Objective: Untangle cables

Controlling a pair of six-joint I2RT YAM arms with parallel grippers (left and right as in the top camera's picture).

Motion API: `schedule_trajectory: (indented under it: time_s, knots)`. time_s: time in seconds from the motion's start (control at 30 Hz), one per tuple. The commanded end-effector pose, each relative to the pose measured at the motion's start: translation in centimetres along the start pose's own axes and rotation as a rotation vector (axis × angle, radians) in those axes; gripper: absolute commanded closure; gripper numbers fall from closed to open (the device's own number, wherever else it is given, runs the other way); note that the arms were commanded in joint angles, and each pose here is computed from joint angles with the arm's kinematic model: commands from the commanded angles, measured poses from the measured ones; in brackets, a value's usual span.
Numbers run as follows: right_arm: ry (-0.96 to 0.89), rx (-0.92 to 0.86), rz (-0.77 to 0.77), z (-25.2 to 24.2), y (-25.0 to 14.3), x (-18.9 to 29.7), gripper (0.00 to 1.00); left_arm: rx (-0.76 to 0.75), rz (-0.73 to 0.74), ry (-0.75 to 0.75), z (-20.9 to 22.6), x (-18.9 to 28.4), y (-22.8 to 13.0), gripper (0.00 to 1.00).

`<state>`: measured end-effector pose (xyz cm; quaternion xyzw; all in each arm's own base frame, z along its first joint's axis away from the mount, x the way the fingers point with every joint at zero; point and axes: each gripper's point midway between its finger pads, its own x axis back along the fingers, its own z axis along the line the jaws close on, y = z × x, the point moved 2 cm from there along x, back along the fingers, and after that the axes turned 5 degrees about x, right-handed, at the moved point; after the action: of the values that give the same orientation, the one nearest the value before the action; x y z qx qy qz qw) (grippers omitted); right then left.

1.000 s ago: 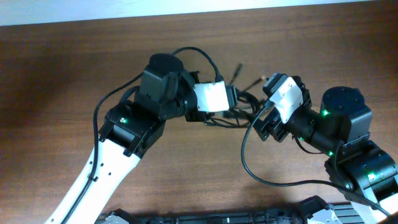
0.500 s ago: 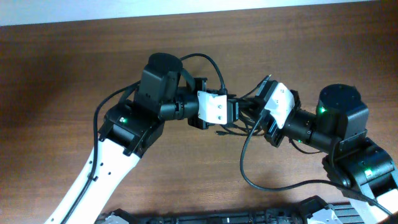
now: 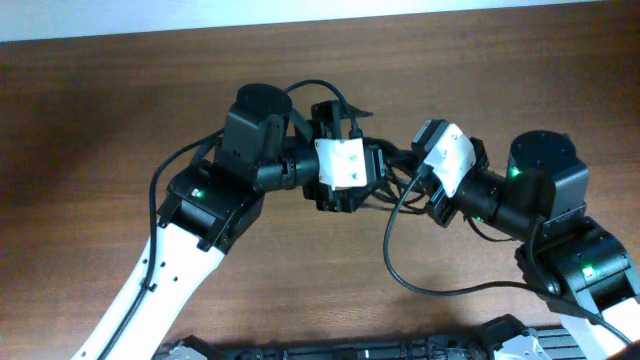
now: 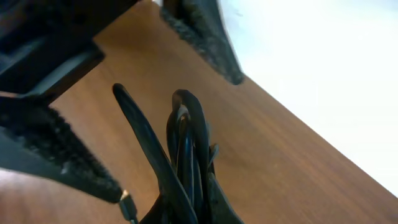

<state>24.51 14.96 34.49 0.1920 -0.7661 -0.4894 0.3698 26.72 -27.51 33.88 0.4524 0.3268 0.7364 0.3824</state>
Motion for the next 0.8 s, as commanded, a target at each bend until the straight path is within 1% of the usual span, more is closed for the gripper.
schedule_trajectory:
  time_s: [0.0,0.03,0.07,0.1,0.17,0.23,0.33,0.4,0.57,0.67,0.77]
  knots:
    - [-0.102,-0.053,-0.037,-1.5,1.2,1.0,0.96,0.148,-0.056,0.079,1.3,1.9,1.9,0.01]
    - [-0.113,-0.07,-0.042,-1.7,1.4,1.1,0.96,0.182,-0.068,0.095,1.7,2.3,2.1,0.01]
    - [-0.118,-0.088,-0.056,-1.8,1.7,1.1,0.96,0.256,-0.093,0.128,2.5,3.1,2.4,0.01]
    - [-0.122,-0.122,-0.072,-2.0,2.0,1.1,0.96,0.385,-0.132,0.176,3.9,4.3,2.7,0.01]
    - [-0.125,-0.158,-0.089,-2.1,2.3,1.2,0.96,0.479,-0.162,0.204,4.7,5.4,2.9,0.01]
    - [-0.103,-0.171,-0.112,-1.9,2.8,1.2,0.96,0.523,-0.178,0.213,5.0,6.0,3.0,0.01]
    - [0.011,-0.136,-0.202,-0.4,4.6,1.4,0.96,0.516,-0.198,0.171,4.4,6.1,3.5,0.01]
    - [0.055,-0.117,-0.242,0.2,5.5,1.6,0.96,0.515,-0.201,0.16,4.2,6.1,3.6,0.01]
    - [0.088,-0.15,-0.273,0.5,6.1,1.8,0.96,0.501,-0.213,0.128,3.8,6.1,3.9,0.01]
    - [0.112,-0.145,-0.283,0.9,6.3,1.9,0.96,0.366,-0.255,0.028,2.3,6.1,5.0,0.01]
    - [0.185,-0.129,-0.31,1.9,6.9,2.1,0.96,0.344,-0.263,0.016,2.1,6.2,5.1,0.01]
